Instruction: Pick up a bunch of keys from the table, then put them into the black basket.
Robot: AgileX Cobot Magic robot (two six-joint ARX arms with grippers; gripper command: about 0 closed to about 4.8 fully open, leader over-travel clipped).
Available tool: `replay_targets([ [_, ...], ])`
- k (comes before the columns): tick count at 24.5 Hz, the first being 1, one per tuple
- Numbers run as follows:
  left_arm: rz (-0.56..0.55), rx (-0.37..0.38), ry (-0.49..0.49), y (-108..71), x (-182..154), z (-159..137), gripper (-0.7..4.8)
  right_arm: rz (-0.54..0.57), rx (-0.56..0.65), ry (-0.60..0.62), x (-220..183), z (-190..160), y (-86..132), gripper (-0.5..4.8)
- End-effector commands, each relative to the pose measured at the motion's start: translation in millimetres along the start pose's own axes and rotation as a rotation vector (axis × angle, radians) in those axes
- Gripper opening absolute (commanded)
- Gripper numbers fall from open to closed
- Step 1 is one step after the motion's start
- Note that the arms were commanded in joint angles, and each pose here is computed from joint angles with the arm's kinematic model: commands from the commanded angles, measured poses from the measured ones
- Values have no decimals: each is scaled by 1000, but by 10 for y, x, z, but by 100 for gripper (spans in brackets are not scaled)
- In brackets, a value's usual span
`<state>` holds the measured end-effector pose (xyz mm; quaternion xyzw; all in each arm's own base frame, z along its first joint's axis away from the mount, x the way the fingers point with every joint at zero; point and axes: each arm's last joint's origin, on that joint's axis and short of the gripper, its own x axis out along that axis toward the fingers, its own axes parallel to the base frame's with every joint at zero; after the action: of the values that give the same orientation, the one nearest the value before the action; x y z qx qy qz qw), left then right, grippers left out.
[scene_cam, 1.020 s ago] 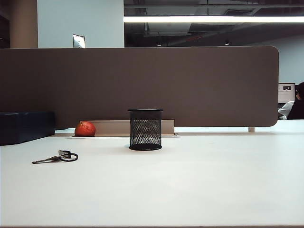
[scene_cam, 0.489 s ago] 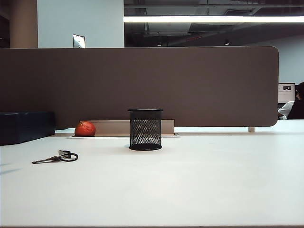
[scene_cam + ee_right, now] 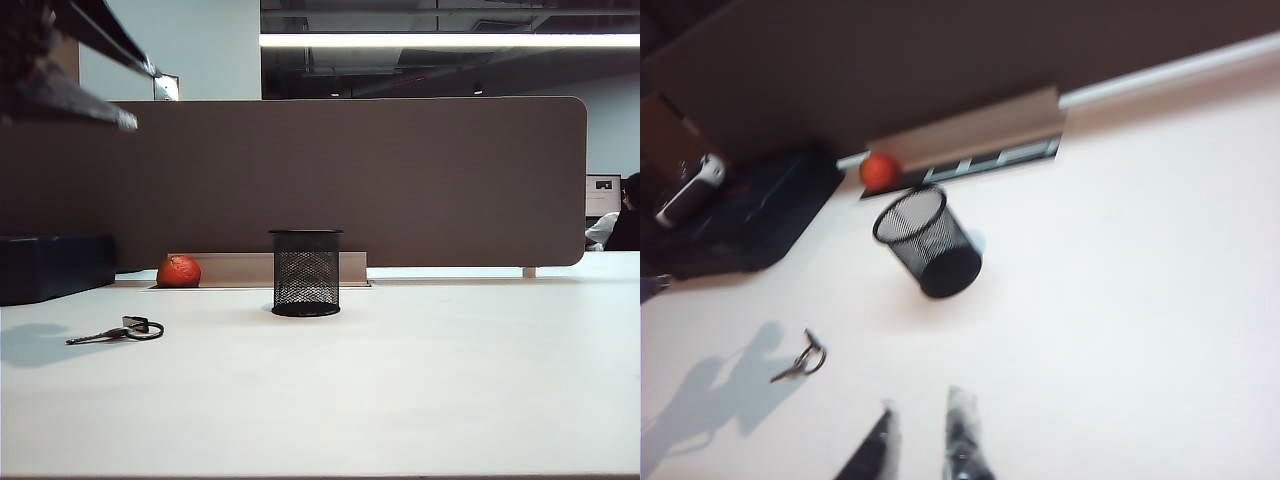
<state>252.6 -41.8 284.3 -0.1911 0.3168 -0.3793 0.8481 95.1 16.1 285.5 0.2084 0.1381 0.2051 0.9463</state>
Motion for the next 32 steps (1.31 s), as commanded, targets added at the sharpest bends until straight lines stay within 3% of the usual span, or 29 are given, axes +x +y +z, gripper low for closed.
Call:
replay_targets([
  [1, -12, -79, 56, 110, 171, -41, 312, 47, 41, 31, 65, 33, 1, 131],
  [6, 7, -139, 115, 304, 354, -114, 314, 69, 102, 69, 160, 43, -29, 181],
  [18, 59, -290, 204, 597, 600, -271, 314, 129, 169, 183, 307, 7, -84, 182],
  [19, 71, -295, 210, 620, 617, -284, 315, 130, 172, 187, 315, 6, -87, 192],
  [20, 88, -306, 219, 660, 647, -308, 315, 142, 176, 199, 325, 1, -90, 249],
  [21, 95, -311, 225, 682, 663, -322, 316, 149, 184, 210, 337, -2, -94, 274],
  [23, 141, -320, 233, 742, 702, -354, 415, 154, 210, 233, 369, -12, -109, 275],
  [24, 159, -327, 240, 772, 723, -374, 437, 151, 214, 238, 384, -14, -117, 275],
  [27, 161, -334, 249, 812, 756, -397, 436, 150, 216, 241, 390, -16, -121, 274],
  [32, 146, -309, 180, 837, 798, -326, 436, 148, 215, 240, 391, -16, -122, 275],
])
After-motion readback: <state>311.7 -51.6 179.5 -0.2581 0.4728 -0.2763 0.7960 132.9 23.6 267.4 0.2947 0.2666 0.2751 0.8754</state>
